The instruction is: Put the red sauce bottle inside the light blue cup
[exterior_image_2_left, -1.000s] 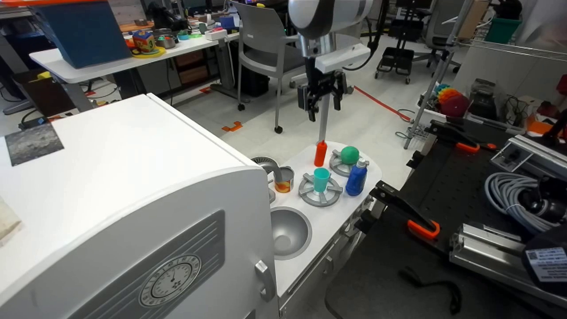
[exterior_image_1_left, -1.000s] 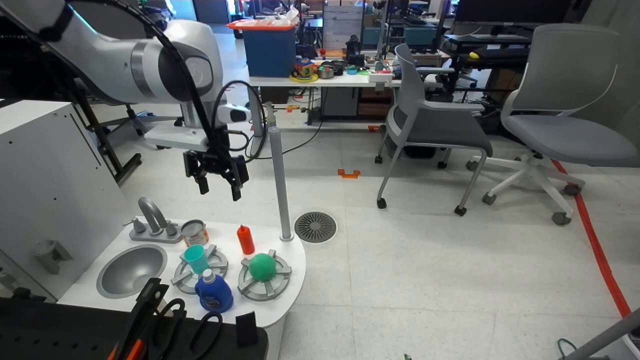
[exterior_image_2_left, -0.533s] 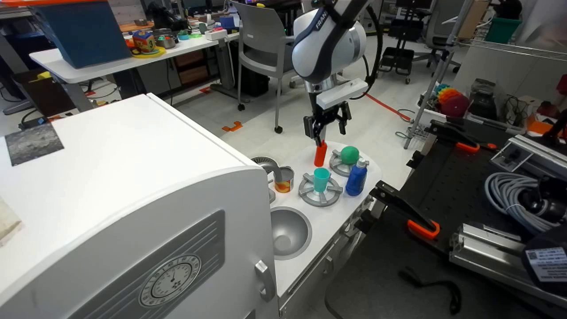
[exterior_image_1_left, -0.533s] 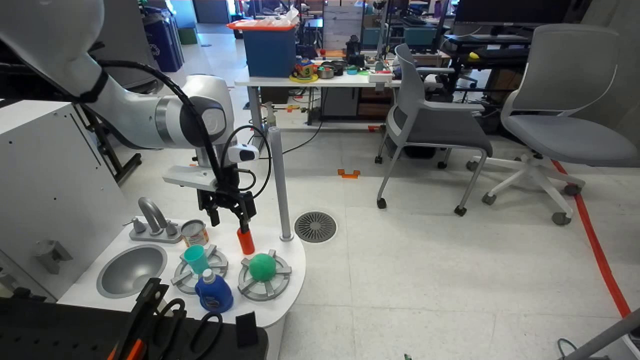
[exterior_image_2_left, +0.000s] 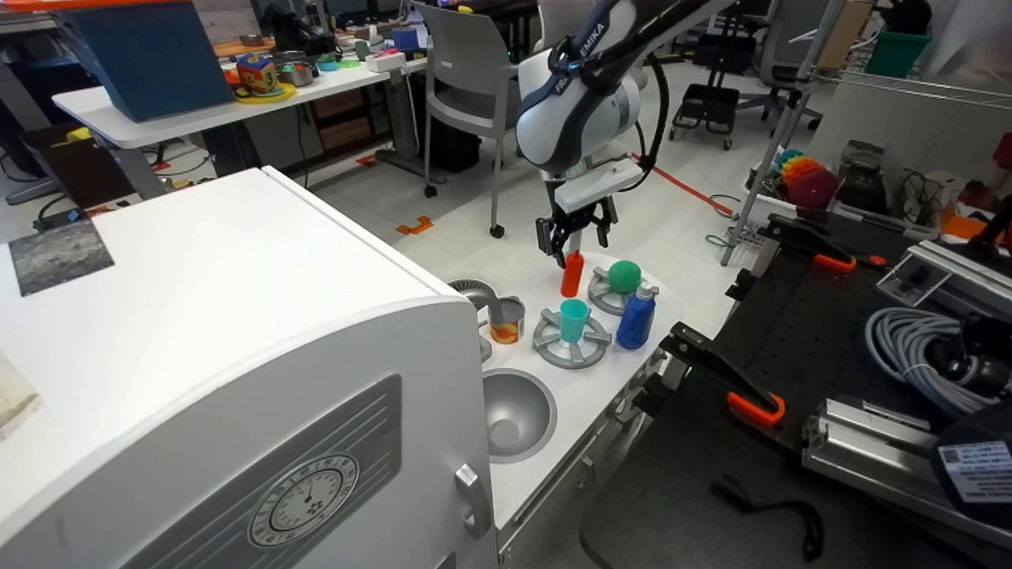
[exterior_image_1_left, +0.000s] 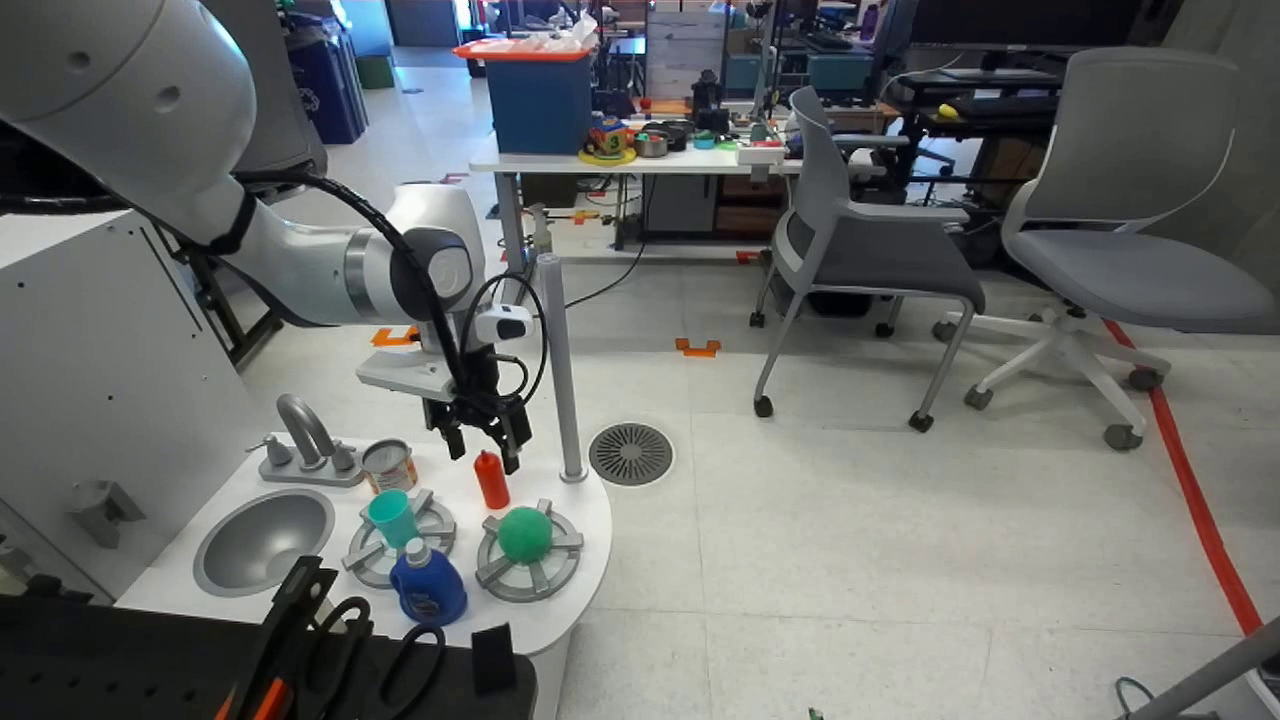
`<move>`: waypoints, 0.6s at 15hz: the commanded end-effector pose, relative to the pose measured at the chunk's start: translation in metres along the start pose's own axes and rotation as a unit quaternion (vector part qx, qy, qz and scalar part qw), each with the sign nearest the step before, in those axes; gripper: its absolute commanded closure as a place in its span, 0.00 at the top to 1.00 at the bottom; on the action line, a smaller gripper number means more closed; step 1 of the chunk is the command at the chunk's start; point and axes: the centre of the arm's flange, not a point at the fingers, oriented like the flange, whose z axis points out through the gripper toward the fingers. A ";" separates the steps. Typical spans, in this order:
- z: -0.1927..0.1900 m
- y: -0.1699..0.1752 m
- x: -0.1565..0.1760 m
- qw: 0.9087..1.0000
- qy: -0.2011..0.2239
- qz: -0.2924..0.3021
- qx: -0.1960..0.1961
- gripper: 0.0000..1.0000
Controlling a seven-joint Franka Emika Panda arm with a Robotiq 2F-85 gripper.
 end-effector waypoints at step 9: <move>0.021 -0.032 0.047 0.999 -0.010 0.031 -0.019 0.34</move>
